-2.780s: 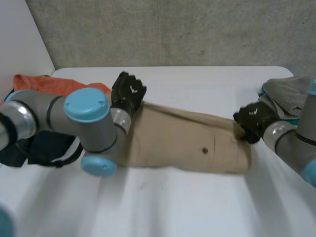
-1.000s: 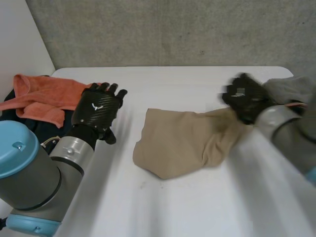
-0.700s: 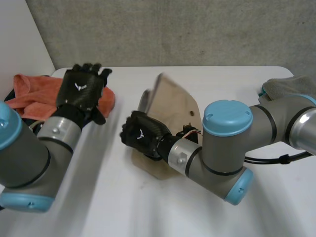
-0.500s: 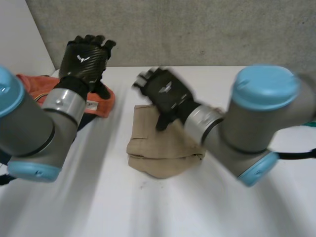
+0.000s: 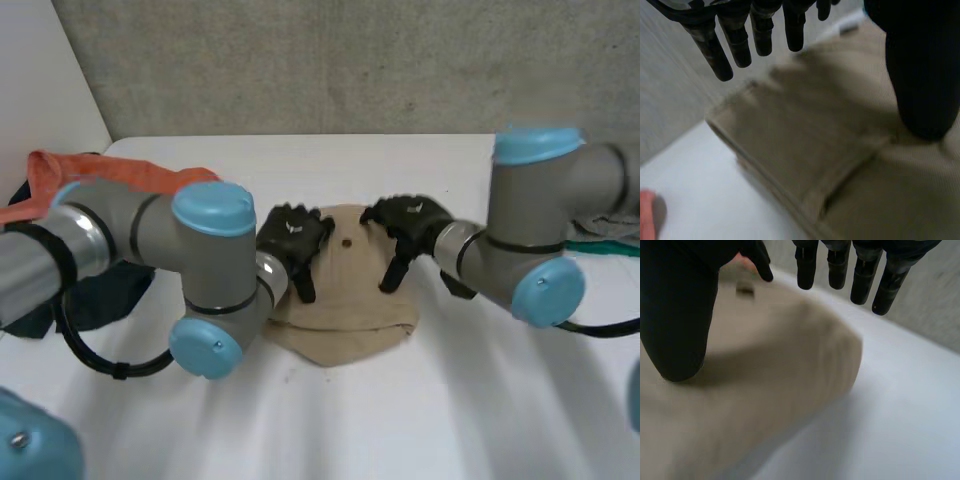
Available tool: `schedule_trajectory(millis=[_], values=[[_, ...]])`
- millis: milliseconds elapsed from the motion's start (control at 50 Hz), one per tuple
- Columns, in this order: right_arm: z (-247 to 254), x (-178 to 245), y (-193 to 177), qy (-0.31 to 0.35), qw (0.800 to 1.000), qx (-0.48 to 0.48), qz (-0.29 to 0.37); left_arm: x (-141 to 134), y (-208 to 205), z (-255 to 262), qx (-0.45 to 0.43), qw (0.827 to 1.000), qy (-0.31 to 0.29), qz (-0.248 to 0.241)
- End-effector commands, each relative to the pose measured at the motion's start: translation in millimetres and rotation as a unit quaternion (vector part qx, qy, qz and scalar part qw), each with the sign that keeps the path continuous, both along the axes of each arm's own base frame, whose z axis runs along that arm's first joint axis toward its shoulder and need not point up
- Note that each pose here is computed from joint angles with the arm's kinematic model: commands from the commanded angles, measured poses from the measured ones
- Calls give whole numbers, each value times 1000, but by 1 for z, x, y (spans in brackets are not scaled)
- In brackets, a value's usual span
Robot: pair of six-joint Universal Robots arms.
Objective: Fold the laundry.
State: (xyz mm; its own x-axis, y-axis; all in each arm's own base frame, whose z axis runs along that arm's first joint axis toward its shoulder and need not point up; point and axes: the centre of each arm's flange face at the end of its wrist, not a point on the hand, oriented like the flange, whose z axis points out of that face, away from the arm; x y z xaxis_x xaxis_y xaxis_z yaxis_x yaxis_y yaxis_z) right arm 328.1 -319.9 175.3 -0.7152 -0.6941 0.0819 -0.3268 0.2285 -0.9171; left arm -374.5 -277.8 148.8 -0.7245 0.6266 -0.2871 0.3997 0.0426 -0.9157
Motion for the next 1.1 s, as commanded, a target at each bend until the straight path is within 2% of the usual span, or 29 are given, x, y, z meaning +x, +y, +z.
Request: schedule_trajectory(millis=[20, 120, 240, 380, 480, 560, 580, 720, 820, 980, 1100], values=[[-48, 4, -2, 102, 995, -19, 10, 10, -3, -34, 4, 995, -97, 15], [-56, 4, -3, 130, 991, -33, 11, 12, -4, -38, 3, 994, -110, 15], [-28, 7, -3, 102, 993, -64, 2, 8, 0, -22, -10, 995, -95, 9], [34, 1, 2, 15, 993, -115, -30, 9, 7, 55, -78, 997, -22, 6], [57, -12, 34, 0, 988, -155, -29, 21, 22, 118, -124, 990, 63, -15], [41, -23, 58, 26, 989, -142, -17, 35, 35, 144, -130, 985, 97, -62], [35, -25, 64, 32, 990, -136, -13, 42, 37, 149, -127, 982, 105, -87], [-15, -10, 120, 37, 989, -133, 51, 61, 48, 149, -75, 968, 133, -201], [-46, -1, 133, 38, 982, -168, 74, 67, 47, 141, -37, 967, 148, -204], [-82, 11, 121, 88, 968, -216, 95, 66, 53, 134, -25, 967, 145, -207], [-79, 20, 101, 92, 964, -241, 65, 65, 57, 133, -24, 967, 144, -211]])
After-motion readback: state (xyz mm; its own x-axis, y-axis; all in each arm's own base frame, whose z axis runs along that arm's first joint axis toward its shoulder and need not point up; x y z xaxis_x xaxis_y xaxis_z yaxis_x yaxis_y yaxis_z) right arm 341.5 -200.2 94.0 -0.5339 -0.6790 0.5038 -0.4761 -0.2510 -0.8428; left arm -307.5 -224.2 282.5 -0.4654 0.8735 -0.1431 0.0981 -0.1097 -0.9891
